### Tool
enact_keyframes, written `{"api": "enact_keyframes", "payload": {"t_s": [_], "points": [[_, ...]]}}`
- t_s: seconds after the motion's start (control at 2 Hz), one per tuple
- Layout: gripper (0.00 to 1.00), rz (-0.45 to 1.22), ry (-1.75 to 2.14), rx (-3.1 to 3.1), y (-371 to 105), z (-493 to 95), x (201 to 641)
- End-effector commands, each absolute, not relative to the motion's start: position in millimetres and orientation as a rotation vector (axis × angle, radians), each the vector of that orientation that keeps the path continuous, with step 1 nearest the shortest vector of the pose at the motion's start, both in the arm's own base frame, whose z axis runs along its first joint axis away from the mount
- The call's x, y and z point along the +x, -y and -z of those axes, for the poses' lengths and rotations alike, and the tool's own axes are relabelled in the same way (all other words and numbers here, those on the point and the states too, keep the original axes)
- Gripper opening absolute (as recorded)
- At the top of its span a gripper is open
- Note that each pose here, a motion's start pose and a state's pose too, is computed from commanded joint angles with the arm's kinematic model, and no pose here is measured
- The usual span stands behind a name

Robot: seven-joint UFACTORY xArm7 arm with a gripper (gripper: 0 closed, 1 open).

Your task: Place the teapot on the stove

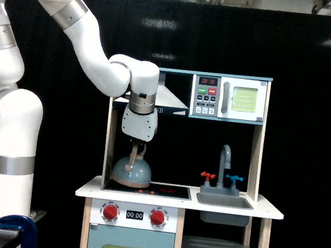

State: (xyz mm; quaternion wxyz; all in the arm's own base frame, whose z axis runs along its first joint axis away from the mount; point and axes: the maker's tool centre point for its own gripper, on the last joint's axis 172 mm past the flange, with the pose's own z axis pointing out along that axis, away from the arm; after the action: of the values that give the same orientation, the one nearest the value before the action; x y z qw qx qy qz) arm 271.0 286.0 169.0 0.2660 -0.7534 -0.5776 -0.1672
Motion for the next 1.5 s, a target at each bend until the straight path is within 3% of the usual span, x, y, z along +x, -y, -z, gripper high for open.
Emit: {"api": "enact_keyframes", "payload": {"t_s": [0.5, 1.0, 1.5], "points": [[1.0, 0.452, 1.56, -2.035, -293.0, -167.0, 266.0], [1.0, 0.452, 1.56, -2.035, -244.0, -202.0, 259.0], [1.0, 0.452, 1.56, -2.035, -166.0, -237.0, 268.0]]}}
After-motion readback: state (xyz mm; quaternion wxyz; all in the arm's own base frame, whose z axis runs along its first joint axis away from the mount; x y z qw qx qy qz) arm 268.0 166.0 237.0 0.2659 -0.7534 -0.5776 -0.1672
